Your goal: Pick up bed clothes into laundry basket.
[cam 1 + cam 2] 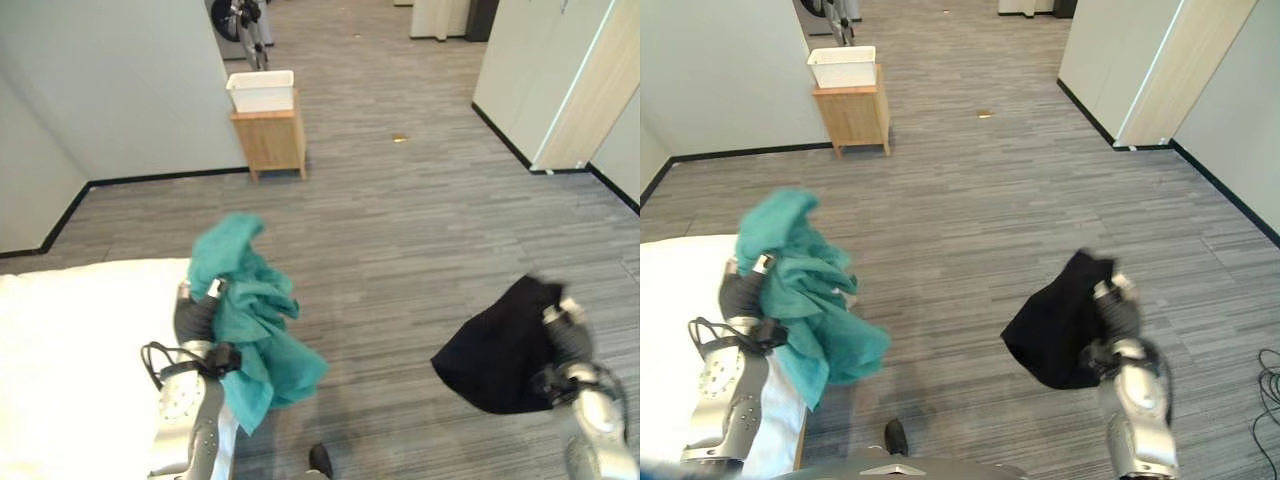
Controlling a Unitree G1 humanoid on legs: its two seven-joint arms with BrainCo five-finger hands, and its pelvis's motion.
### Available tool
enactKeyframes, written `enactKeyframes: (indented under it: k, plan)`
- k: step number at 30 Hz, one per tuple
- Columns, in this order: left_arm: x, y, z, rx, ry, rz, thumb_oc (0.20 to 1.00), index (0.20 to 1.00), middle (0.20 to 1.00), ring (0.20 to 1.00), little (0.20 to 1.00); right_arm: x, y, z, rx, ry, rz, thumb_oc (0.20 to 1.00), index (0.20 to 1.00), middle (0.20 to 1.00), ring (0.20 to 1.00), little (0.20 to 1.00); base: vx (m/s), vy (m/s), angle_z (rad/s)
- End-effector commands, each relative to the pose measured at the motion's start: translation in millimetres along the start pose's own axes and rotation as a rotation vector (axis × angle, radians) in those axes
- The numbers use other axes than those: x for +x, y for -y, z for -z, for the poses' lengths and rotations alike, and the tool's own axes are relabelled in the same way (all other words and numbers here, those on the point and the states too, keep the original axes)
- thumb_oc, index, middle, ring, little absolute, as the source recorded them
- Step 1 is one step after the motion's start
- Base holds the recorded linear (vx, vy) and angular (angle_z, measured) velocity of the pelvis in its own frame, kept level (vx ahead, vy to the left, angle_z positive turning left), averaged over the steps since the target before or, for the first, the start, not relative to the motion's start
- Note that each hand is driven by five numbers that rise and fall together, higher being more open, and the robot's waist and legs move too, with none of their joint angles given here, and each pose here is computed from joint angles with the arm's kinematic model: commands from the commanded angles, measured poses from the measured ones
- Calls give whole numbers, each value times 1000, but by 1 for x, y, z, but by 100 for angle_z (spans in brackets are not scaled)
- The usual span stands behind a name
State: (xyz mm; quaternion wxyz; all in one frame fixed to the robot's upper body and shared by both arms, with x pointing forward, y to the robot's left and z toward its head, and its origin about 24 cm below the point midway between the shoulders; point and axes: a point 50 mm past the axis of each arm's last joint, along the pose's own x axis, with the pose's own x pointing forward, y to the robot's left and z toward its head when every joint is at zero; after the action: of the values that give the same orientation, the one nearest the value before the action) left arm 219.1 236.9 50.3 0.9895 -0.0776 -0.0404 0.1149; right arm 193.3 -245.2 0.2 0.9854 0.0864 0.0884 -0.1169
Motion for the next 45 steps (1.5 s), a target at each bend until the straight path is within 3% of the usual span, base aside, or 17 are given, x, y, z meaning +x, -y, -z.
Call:
enactKeyframes:
  k: [1, 10, 14, 16, 19, 30, 41, 45]
  plan:
    - [12, -2, -30, 70, 150, 24, 200, 200, 200, 200, 200, 6, -1, -31, 18, 182, -10, 200, 200, 200, 200, 200, 0, 0, 0]
    - [15, -10, -39, 109, 189, -16, 200, 200, 200, 200, 200, 11, -5, -37, -23, 202, -27, 200, 200, 200, 200, 200, 10, 18, -1]
    - [11, -31, -46, 183, 219, -123, 200, 200, 200, 200, 200, 11, -4, -39, -55, 203, -30, 200, 200, 200, 200, 200, 67, 57, 2]
    - [6, -62, -67, 248, 312, -304, 200, 200, 200, 200, 200, 17, -11, -51, -21, 260, -46, 200, 200, 200, 200, 200, 182, 160, 5]
    - [11, -66, -77, 250, 358, -338, 200, 200, 200, 200, 200, 21, -16, -60, -11, 301, -62, 200, 200, 200, 200, 200, 119, 162, 1]
    - [14, -60, -89, 248, 418, -346, 200, 200, 200, 200, 200, 20, -37, -61, -30, 323, -103, 200, 200, 200, 200, 200, 143, 70, 12]
    - [18, -43, -77, 137, 384, -224, 200, 200, 200, 200, 200, 18, -4, -70, -175, 322, -41, 200, 200, 200, 200, 200, 373, -227, 34]
    - [16, -39, -57, 56, 290, -213, 200, 200, 200, 200, 200, 17, 12, -85, -60, 401, 39, 200, 200, 200, 200, 200, 351, -445, 14]
